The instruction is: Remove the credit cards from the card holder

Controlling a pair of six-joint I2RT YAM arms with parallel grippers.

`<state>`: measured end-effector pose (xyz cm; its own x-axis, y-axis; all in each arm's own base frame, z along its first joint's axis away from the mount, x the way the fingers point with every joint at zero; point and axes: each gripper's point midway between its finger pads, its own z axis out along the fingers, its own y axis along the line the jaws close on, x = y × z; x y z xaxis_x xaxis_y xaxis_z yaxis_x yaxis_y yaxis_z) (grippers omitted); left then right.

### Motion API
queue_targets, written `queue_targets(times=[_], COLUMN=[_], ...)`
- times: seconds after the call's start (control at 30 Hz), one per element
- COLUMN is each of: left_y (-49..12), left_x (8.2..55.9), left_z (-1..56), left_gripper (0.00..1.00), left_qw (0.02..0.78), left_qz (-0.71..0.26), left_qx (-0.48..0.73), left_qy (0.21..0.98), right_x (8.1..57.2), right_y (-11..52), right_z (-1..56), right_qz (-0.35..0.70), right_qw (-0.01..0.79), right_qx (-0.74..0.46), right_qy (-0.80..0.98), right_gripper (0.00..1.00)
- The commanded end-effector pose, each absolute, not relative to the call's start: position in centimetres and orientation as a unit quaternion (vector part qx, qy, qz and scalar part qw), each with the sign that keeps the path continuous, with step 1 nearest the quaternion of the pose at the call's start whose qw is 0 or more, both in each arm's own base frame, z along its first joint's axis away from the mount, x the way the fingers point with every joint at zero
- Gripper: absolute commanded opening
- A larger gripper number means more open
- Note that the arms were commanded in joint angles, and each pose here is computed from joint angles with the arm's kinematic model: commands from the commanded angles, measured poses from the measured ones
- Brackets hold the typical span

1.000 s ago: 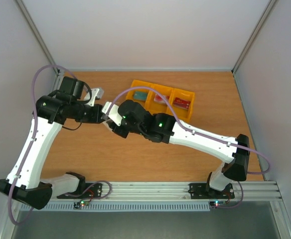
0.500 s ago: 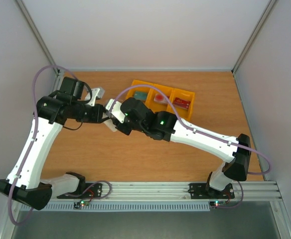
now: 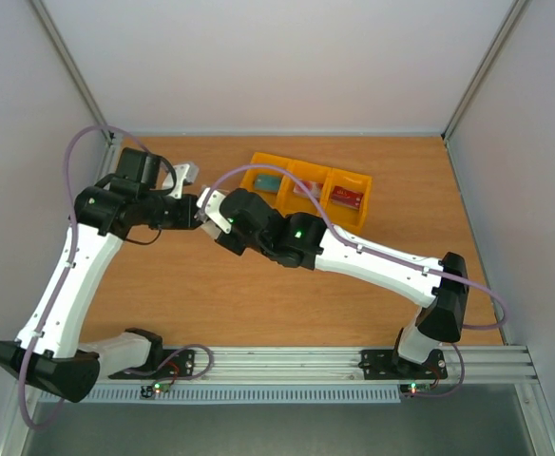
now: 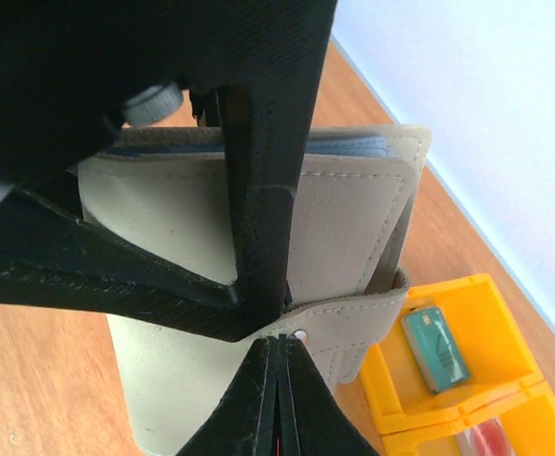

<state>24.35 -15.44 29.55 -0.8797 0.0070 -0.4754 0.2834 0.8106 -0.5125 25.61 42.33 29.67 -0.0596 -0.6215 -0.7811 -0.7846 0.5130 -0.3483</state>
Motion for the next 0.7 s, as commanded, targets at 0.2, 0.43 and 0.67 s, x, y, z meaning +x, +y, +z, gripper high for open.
queue_targets(times=[0.2, 0.43, 0.67], left_y=[-17.0, -16.5, -16.1], left_x=[19.1, 19.6, 21.1], left_z=[28.2, 27.7, 28.8], left_gripper=[0.0, 0.0, 0.0], left_qw=[0.137, 0.144, 0.185], left_qz=[-0.34, -0.32, -0.293], left_qx=[0.125, 0.127, 0.148], left_qy=[0.922, 0.928, 0.926], right_x=[33.5, 33.7, 27.4], right_y=[33.5, 29.6, 32.4], right_z=[32.3, 31.2, 31.1], right_qz=[-0.015, 0.029, 0.186], right_qw=[0.536, 0.516, 0.459], right_qx=[-0.336, -0.33, -0.426], right_qy=[0.774, 0.79, 0.757], right_gripper=[0.01, 0.01, 0.17])
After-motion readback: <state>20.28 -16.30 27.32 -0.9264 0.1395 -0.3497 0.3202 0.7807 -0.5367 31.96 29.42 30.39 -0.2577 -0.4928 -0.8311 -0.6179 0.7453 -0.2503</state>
